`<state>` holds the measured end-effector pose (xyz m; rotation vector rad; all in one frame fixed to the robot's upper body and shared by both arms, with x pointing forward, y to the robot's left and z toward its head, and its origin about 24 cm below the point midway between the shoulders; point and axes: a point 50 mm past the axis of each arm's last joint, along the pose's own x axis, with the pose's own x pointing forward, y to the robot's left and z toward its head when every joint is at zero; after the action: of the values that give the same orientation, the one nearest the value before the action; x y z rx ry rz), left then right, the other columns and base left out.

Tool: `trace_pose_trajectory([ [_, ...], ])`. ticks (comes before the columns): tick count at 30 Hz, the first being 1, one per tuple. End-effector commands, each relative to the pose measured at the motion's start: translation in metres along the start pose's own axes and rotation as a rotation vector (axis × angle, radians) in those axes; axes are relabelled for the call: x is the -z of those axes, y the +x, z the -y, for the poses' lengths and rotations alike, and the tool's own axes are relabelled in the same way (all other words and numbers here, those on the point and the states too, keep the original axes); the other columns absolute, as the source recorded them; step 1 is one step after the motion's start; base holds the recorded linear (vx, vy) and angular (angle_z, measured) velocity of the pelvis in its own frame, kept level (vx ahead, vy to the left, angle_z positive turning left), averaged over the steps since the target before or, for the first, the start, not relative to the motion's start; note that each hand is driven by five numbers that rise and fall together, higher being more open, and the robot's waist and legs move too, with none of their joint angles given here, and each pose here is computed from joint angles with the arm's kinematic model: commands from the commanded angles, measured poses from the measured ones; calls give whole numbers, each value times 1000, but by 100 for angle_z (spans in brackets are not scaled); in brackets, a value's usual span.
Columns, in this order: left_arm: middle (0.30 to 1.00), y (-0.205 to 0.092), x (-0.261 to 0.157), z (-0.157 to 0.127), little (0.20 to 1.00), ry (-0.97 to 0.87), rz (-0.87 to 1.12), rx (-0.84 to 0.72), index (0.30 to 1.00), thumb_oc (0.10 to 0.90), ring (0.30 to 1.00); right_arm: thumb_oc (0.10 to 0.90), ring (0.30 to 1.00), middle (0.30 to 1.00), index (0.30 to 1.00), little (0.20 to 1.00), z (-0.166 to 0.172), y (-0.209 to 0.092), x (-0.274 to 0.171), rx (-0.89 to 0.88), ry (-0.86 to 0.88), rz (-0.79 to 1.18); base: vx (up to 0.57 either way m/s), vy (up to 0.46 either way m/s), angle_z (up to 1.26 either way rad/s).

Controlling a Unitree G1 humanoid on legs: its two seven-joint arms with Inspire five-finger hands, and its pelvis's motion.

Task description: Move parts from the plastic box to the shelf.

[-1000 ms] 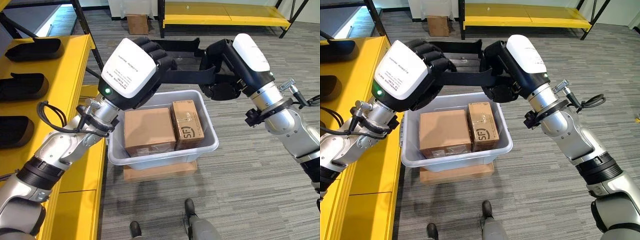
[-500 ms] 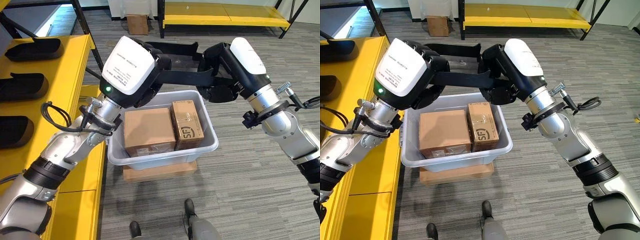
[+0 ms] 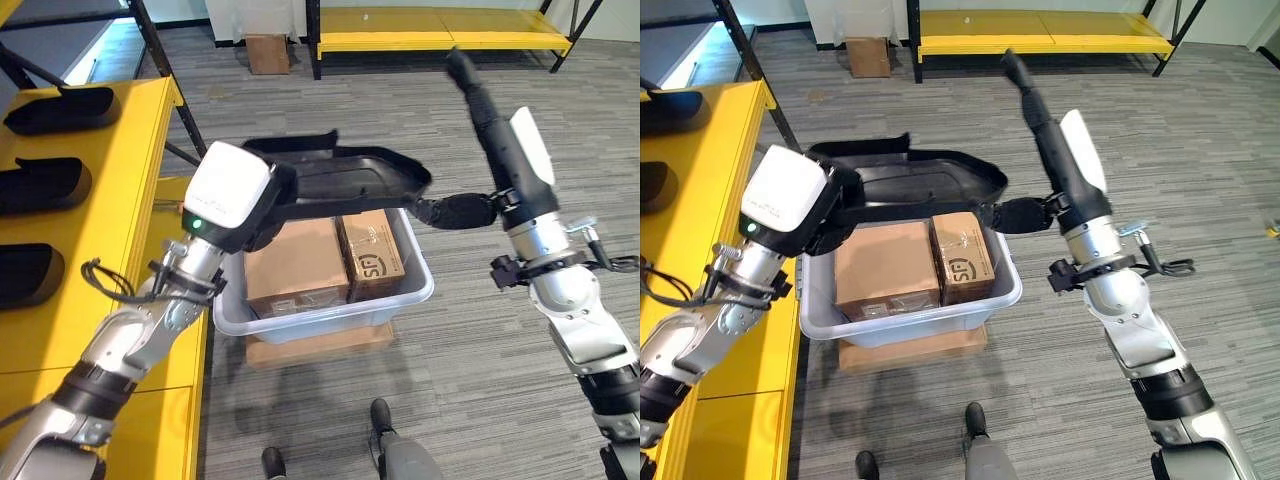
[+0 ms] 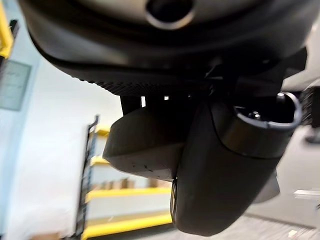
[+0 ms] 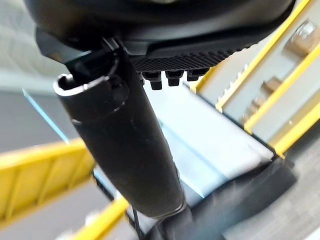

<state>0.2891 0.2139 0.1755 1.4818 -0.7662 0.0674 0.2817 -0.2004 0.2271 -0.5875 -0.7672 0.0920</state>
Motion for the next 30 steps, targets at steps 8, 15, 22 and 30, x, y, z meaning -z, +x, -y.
trace_pose_trajectory([
  [8, 300, -13, 33, -20, 300, -45, -200, -151, 300, 400, 300, 900, 1000, 1000, 1000, 1000, 24, -27, -14, 116, 95, 62, -25, -16, -8],
  [15, 300, -44, 36, -8, 300, -146, -359, -192, 300, 400, 300, 900, 1000, 1000, 1000, 1000, 21, -67, 9, 185, 171, -107, -5, -3, -1],
  [22, 300, -68, 20, -21, 300, -253, -420, -323, 300, 400, 300, 900, 1000, 1000, 1000, 1000, 12, -103, 27, 244, 201, -278, -30, -28, 1],
  [30, 300, -83, 7, -27, 300, -338, -448, -384, 300, 400, 300, 900, 1000, 1000, 1000, 1000, -1, -108, 33, 203, 241, -322, -58, -47, 12],
])
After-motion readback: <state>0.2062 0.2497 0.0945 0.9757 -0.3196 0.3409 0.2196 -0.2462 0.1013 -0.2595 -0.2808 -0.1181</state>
